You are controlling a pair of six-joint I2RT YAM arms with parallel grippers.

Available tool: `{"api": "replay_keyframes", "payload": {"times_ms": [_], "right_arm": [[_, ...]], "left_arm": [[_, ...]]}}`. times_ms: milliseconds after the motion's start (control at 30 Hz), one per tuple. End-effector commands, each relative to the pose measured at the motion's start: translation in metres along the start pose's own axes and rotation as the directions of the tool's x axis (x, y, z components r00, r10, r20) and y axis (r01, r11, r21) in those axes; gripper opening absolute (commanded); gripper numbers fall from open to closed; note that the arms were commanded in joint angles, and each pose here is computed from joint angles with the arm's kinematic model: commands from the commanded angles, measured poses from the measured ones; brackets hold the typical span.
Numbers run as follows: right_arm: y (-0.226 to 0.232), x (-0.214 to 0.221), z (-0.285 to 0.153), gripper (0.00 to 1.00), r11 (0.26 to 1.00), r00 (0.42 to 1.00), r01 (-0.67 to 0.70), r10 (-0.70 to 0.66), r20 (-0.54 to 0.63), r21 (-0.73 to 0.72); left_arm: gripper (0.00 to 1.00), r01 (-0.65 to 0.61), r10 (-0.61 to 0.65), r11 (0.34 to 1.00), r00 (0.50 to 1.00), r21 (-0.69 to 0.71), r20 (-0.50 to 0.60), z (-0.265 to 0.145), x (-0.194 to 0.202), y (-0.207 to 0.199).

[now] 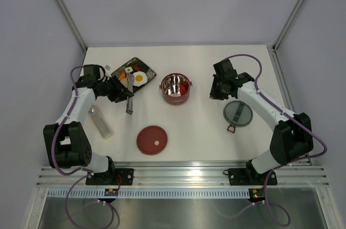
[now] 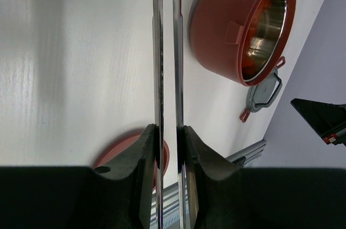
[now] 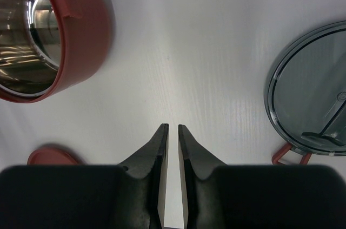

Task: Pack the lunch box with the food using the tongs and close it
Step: Pick up the fake food from the plate.

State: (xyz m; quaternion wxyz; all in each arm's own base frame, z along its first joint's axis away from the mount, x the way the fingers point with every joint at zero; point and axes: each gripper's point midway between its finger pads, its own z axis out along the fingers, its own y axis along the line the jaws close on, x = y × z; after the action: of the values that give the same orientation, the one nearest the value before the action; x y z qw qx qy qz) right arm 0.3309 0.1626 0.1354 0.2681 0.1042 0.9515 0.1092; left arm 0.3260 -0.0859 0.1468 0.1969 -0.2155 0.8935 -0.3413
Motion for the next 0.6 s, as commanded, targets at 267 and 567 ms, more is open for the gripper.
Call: {"api": "replay_keyframes", "payload": {"times_ms": [267, 567], "right_arm": [[0.009, 0.0, -0.001, 0.2, 0.999, 1.0, 0.023, -0.022, 0.011, -0.041], [0.009, 0.001, 0.002, 0.2, 0.999, 1.0, 0.025, -0.025, 0.003, -0.039]], "left_arm": [[0.33, 0.005, -0.005, 0.999, 1.0, 0.053, -0.004, 0.004, -0.002, -0.006], [0.37, 0.014, -0.013, 0.999, 0.999, 0.037, -0.034, 0.009, 0.002, 0.002]]}}
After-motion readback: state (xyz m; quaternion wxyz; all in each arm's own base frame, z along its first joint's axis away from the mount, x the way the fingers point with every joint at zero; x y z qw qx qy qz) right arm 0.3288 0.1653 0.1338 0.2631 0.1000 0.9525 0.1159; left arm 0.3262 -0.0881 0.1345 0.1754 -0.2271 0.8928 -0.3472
